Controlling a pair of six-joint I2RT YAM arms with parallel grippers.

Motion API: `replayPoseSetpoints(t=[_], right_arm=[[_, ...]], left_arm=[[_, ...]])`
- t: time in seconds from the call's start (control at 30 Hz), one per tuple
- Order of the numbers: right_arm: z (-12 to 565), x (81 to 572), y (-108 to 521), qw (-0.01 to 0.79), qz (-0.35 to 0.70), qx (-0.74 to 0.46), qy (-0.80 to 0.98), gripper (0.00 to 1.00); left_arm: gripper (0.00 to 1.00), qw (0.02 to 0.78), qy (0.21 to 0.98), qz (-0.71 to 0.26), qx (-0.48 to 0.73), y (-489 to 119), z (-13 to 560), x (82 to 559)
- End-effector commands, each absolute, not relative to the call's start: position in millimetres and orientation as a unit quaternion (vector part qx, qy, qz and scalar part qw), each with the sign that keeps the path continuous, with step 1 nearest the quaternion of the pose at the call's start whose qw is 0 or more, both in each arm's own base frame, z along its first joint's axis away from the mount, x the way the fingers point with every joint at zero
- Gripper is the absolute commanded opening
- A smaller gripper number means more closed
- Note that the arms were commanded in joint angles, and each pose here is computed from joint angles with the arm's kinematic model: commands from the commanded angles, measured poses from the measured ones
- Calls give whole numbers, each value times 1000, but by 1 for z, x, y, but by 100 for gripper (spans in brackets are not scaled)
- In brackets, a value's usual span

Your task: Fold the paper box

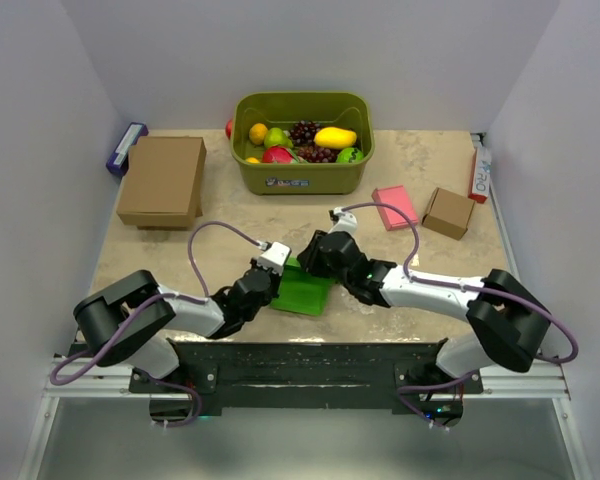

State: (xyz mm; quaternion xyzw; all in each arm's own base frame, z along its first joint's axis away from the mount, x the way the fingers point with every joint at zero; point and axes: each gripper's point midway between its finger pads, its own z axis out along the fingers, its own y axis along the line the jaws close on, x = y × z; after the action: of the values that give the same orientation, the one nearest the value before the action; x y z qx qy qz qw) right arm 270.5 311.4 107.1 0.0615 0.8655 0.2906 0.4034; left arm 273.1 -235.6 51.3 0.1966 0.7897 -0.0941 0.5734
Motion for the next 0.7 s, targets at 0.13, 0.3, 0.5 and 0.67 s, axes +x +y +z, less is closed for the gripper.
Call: replayPoseSetpoints(t=[0.13,0.3,0.5,0.67], right_arm=[[87,276,308,410,246,61,876,31],[84,276,298,416,224,67,879,31],[80,271,294,419,213,69,880,30],[77,267,293,421,205,70,881,30]], left_arm=[[0,591,777,-122,177,-239,64,274],[0,587,780,-124,176,-239,61,273],[0,582,795,-80,148,-224,53,281],[0,571,810,-15,134,-205,44,286]])
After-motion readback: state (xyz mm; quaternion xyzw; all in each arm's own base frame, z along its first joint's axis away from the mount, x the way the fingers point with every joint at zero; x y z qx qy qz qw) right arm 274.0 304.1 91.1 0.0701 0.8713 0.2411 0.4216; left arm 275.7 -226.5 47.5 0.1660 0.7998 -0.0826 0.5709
